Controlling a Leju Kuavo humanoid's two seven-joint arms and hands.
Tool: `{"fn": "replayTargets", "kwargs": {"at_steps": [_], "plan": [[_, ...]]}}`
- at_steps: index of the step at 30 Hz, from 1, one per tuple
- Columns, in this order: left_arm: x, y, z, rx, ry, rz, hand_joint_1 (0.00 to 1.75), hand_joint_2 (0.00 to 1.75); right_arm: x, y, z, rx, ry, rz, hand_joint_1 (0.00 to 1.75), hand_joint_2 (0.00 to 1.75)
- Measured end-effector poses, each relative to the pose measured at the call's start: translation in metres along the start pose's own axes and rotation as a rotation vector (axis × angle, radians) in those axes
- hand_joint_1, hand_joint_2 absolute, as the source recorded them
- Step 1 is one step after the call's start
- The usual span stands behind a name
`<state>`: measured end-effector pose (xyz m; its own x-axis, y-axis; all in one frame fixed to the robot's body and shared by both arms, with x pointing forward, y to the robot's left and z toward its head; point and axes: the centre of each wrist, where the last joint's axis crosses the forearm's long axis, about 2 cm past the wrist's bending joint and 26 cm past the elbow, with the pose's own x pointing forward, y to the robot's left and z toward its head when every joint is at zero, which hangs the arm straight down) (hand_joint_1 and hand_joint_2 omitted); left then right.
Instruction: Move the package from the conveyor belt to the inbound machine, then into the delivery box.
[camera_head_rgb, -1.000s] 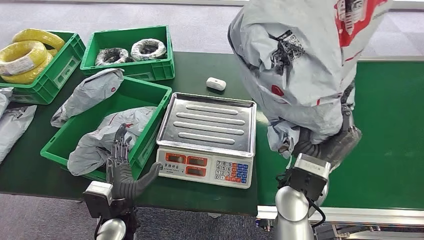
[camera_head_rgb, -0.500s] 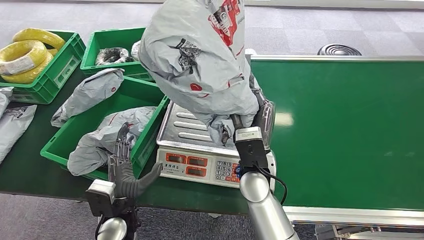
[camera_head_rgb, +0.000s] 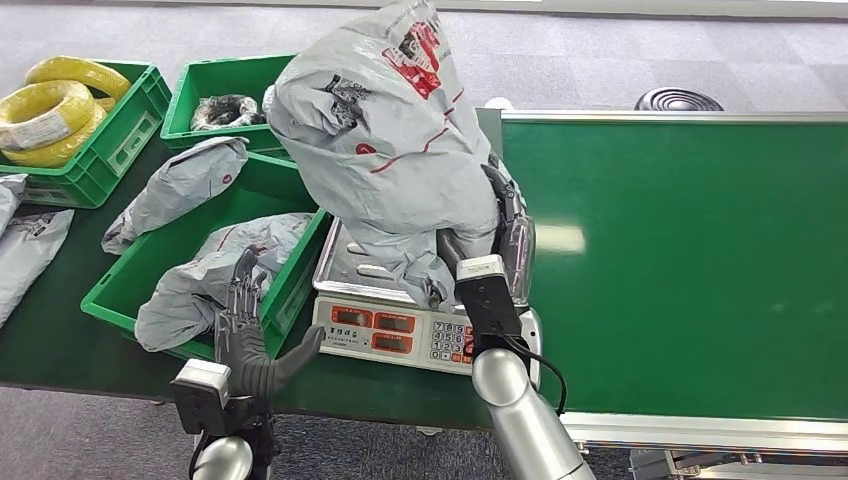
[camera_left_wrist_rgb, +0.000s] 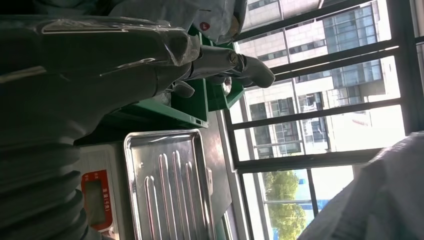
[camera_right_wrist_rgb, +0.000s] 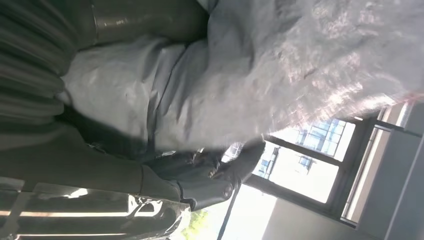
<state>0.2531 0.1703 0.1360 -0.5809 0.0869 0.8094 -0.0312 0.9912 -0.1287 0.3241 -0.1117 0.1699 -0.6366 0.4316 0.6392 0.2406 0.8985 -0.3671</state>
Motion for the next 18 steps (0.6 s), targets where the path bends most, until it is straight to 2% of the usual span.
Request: {"fn": "replayTargets", "kwargs": {"at_steps": [18], "plan": [[0.000, 0.000, 0.005, 0.003, 0.015, -0.011, 0.00, 1.75, -0.017, -0.012, 0.014, -0.061, 0.046, 0.052, 0.00, 1.75]]}}
